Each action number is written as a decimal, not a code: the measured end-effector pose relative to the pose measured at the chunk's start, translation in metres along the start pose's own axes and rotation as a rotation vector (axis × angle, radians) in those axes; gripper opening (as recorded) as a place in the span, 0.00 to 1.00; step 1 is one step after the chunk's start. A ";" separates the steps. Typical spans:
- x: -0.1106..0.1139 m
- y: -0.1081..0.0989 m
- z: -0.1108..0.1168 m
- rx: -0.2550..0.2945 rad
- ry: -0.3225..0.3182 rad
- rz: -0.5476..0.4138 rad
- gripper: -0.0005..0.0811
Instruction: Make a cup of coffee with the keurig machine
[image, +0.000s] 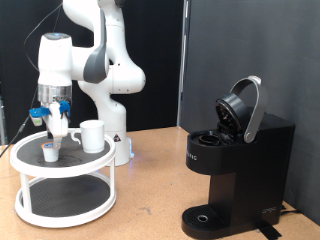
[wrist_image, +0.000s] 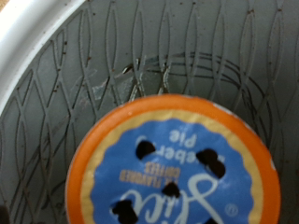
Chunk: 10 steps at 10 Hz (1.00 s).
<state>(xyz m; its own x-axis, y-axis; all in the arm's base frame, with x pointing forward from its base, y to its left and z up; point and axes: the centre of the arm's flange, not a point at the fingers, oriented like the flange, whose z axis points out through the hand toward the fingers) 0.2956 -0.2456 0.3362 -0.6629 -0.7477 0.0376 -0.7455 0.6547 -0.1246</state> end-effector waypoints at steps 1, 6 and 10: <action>0.000 0.001 0.002 0.004 0.001 -0.002 0.91; 0.002 0.004 0.011 0.022 0.014 -0.019 0.91; 0.003 0.004 0.020 0.024 0.030 -0.011 0.57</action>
<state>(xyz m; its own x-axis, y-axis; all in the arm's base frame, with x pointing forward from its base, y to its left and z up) 0.2917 -0.2470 0.3162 -0.6565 -0.7512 0.0690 -0.7514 0.6431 -0.1476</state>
